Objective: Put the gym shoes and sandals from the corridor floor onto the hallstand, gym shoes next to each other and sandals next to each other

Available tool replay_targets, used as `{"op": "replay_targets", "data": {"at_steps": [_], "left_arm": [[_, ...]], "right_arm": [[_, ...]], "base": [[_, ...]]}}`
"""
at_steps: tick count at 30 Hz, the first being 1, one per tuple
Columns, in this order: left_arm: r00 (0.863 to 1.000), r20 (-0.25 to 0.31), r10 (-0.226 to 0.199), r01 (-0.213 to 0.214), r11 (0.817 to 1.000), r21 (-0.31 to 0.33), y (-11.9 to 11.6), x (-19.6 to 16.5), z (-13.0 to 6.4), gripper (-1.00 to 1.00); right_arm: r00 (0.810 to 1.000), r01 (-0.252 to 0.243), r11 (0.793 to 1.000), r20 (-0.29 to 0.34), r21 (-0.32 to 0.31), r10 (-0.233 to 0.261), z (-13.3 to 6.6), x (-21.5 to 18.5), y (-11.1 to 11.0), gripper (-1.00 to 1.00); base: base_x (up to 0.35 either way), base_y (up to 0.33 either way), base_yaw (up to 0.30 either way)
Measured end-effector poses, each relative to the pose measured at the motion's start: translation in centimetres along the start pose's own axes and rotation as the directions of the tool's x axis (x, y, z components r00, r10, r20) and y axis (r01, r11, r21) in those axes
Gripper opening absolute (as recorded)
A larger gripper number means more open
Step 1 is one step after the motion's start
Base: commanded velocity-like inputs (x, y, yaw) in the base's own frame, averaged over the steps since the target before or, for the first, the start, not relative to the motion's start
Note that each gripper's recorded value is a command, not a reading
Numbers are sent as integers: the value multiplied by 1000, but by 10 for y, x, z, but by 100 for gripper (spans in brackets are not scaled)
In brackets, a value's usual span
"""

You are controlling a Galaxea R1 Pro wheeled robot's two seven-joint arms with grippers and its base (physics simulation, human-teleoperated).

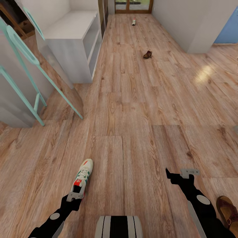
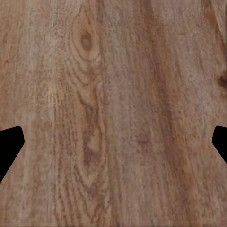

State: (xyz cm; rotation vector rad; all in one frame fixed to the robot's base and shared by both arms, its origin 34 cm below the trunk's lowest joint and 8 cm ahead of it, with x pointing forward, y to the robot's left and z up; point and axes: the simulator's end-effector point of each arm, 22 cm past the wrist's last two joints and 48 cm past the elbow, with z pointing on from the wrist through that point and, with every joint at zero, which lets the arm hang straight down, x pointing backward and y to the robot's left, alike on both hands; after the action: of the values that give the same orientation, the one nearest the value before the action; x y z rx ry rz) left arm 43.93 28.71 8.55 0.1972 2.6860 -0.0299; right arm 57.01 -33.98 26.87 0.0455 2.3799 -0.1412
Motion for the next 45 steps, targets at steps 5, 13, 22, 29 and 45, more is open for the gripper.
{"op": "replay_targets", "data": {"at_steps": [5, 13, 22, 29, 45], "left_arm": [[1000, 21, 0, 0, 1000, -2, 1, -11, -3, -100], [999, 54, 1, -1, 1000, -6, 2, -29, -9, -100], [996, 90, 3, -2, 1000, -10, 4, -48, -17, -100], [993, 118, 3, -1, 1000, -14, 5, -63, -23, -100], [981, 191, 5, 0, 1000, -28, 10, -101, -41, -100]], "right_arm": [[1000, -2, 1000, 20, 0, 2, -4, -11, -1, 100], [999, -5, 1000, 52, 1, 5, -12, -27, -2, 100], [996, -9, 1000, 88, 1, 9, -21, -46, -3, 100], [993, -11, 1000, 117, 1, 11, -28, -60, -4, 100], [982, -18, 1000, 190, 0, 18, -49, -96, -7, 100]], "base": [[0, 0, 0], [0, 0, 0], [0, 0, 0], [0, 0, 0], [0, 0, 0]]}}
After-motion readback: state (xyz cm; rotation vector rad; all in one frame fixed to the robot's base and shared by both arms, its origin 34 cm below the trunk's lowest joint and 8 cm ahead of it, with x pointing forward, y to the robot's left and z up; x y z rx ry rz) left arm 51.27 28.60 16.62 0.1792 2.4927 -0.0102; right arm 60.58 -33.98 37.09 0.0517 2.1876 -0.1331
